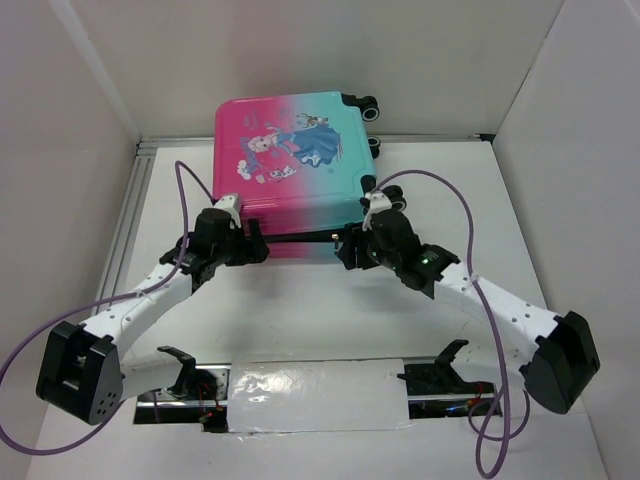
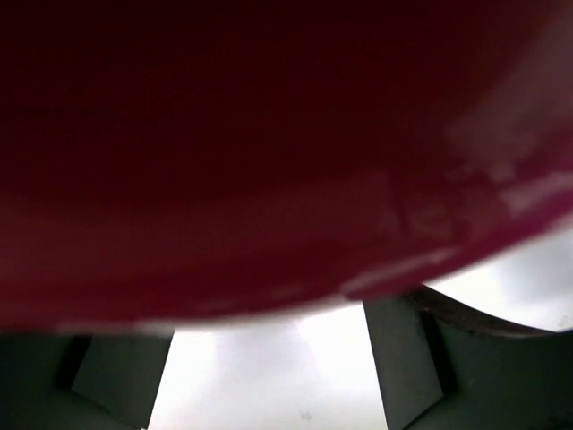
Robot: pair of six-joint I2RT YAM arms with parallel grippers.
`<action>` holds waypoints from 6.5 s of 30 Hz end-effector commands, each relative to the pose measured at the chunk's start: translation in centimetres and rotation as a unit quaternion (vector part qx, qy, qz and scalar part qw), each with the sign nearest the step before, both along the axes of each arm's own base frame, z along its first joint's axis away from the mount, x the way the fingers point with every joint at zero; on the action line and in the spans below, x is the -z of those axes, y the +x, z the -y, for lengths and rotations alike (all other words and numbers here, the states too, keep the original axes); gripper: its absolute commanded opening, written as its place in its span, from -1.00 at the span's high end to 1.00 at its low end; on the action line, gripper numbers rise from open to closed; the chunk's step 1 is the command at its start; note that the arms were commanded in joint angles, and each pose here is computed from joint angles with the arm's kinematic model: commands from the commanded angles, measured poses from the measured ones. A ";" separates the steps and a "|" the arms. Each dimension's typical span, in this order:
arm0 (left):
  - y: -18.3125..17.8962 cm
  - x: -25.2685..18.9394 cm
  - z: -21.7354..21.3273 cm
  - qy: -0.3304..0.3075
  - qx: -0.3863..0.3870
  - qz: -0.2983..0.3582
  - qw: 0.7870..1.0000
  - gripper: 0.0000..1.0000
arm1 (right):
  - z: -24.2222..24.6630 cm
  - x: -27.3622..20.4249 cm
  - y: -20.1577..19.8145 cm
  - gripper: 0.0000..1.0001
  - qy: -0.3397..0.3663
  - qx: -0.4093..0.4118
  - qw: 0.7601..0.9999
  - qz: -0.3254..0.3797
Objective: Pack the luggage
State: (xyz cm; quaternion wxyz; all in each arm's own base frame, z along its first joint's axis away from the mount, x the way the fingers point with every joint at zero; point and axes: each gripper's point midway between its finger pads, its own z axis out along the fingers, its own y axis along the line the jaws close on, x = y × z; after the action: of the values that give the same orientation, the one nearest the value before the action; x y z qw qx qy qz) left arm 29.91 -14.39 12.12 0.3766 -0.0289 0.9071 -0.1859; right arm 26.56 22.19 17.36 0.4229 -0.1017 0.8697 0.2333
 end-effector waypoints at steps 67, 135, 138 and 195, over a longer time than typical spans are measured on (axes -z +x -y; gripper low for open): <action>3.2 0.2 0.6 0.052 -0.061 0.149 0.986 1.00 | -2.8 3.0 5.5 -0.34 0.017 0.062 0.997 0.045; 10.6 0.2 -14.5 0.016 -0.194 -0.003 0.981 1.00 | 19.3 8.6 14.1 1.00 0.035 0.170 0.985 -0.013; 12.1 0.2 -14.8 0.023 -0.194 -0.008 0.981 1.00 | 20.9 8.9 16.0 1.00 0.018 0.176 0.984 -0.017; 34.7 -2.3 -18.8 0.051 -0.081 0.077 0.992 1.00 | 18.3 0.7 46.3 1.00 -0.019 0.142 0.966 0.214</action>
State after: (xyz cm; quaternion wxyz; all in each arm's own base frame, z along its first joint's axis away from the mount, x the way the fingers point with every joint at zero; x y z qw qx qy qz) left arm 60.86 -3.72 12.36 0.3800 -0.0001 0.9064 -0.1847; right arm 49.48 8.54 10.34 0.1346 0.0117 0.9191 0.3702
